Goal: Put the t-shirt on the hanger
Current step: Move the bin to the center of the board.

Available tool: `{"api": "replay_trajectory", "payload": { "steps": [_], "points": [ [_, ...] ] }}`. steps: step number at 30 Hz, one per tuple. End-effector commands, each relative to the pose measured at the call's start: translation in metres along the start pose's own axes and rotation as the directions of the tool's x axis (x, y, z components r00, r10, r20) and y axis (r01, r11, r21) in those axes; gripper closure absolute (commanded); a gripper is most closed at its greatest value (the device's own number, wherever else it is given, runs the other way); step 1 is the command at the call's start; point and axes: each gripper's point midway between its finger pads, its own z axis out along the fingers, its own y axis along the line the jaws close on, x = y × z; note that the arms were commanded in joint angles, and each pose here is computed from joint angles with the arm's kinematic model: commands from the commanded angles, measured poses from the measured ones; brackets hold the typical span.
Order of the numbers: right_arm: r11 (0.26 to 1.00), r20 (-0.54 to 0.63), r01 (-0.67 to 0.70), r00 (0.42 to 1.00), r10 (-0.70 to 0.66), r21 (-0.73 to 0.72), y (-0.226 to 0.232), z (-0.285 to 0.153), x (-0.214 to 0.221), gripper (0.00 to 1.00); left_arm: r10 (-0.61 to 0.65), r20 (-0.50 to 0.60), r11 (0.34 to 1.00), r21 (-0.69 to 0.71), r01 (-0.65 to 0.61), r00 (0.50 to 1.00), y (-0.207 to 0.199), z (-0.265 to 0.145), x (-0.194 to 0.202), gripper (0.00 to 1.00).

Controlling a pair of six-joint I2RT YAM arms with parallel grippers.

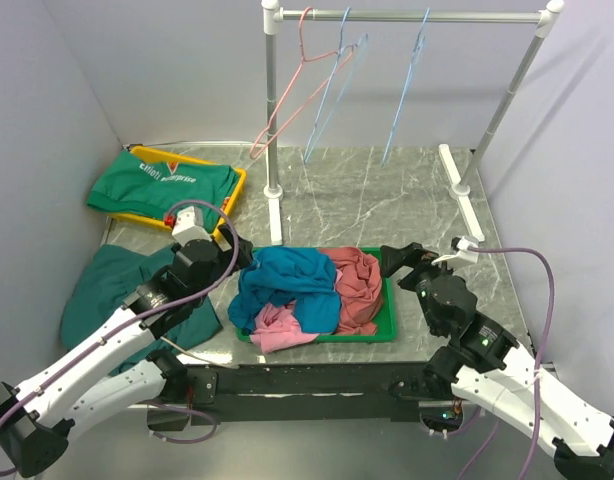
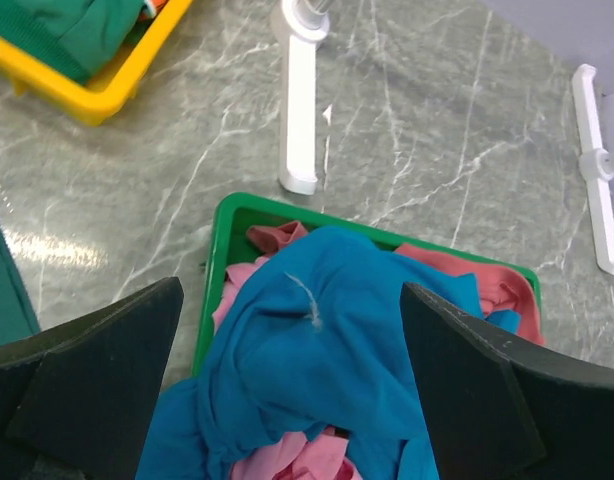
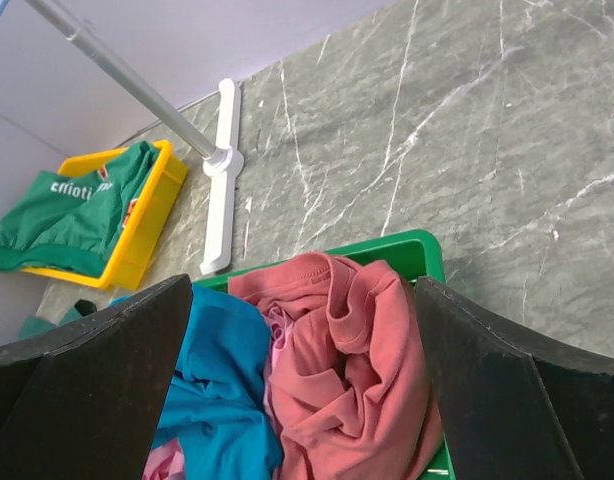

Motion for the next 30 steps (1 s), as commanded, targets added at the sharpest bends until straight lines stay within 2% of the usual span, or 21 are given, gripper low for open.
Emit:
{"api": "replay_trajectory", "payload": {
  "steps": [1, 6, 10, 17, 24, 27, 30],
  "points": [
    [1.0, 0.008, -0.012, 1.0, 0.012, -0.008, 0.005, 0.001, -0.003, 0.0, -0.028, 0.019, 0.997, -0.067, 0.029, 0.999, 0.013, -0.003, -0.004, 0.04],
    [1.0, -0.037, 0.007, 0.999, -0.007, -0.015, 0.01, 0.002, 0.002, 0.0, -0.046, -0.018, 0.977, -0.211, 0.041, 0.999, 0.043, 0.001, 0.016, 0.04],
    [0.999, -0.079, 0.029, 0.996, -0.032, -0.039, 0.017, 0.002, 0.008, 0.0, -0.094, -0.054, 0.982, -0.168, 0.084, 0.994, 0.042, 0.003, 0.033, 0.03],
    [0.996, -0.136, 0.048, 0.989, -0.059, -0.077, 0.025, 0.001, 0.018, 0.0, -0.107, -0.082, 0.977, -0.194, 0.089, 0.991, 0.058, 0.007, 0.053, 0.04],
    [0.995, -0.157, 0.049, 0.986, -0.063, -0.092, 0.029, 0.002, 0.023, 0.0, -0.16, -0.197, 0.987, -0.043, 0.154, 0.967, 0.038, 0.017, 0.091, 0.04],
    [0.994, -0.159, 0.046, 0.985, -0.061, -0.101, 0.032, 0.002, 0.022, 0.0, -0.178, -0.286, 0.981, 0.02, 0.192, 0.942, 0.032, 0.018, 0.119, 0.03],
    [0.993, -0.156, 0.043, 0.986, -0.06, -0.111, 0.036, 0.002, 0.019, 0.0, -0.19, -0.312, 0.957, 0.152, 0.246, 0.931, 0.01, 0.019, 0.131, 0.01]
  ]
}}
